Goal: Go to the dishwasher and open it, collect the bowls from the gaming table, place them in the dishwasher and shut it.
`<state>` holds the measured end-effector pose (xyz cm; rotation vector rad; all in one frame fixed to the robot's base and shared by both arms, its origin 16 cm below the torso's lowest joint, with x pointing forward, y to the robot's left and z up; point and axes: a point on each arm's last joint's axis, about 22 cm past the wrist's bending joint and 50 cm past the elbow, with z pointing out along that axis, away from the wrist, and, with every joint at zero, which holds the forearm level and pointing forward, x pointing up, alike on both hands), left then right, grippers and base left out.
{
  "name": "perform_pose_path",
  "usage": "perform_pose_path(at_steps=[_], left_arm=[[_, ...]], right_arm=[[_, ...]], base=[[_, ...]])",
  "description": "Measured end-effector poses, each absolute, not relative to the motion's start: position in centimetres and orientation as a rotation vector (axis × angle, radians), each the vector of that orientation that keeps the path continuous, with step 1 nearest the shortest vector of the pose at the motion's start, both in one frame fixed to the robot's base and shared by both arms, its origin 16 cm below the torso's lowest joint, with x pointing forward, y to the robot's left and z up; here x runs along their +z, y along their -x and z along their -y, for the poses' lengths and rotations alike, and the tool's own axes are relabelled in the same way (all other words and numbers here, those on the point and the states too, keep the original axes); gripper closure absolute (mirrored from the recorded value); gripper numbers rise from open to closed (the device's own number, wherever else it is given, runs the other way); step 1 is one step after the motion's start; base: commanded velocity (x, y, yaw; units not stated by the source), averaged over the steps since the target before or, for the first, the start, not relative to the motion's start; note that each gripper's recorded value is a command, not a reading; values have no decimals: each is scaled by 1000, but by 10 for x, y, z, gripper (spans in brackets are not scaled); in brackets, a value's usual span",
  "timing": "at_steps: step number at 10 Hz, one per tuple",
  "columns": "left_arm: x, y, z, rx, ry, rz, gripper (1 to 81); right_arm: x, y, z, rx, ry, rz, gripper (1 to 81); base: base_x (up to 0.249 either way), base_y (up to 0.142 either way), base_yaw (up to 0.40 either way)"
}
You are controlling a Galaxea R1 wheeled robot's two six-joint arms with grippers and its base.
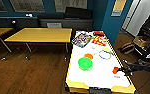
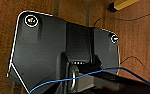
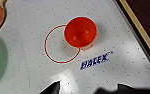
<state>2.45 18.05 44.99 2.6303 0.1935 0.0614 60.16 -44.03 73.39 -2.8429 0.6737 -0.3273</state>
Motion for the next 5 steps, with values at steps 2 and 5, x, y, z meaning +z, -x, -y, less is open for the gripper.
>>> perform_pose_path(at_steps=[2, 5], left_arm=[[448, -15, -180, 23, -2632, -202, 10], [447, -22, -180, 36, -2632, -203, 10]], right_arm=[[715, -602, 438, -290, 2857, -663, 10], [720, -613, 459, -330, 2872, -708, 10]], base=[[0, 0, 0], [0, 0, 0]])
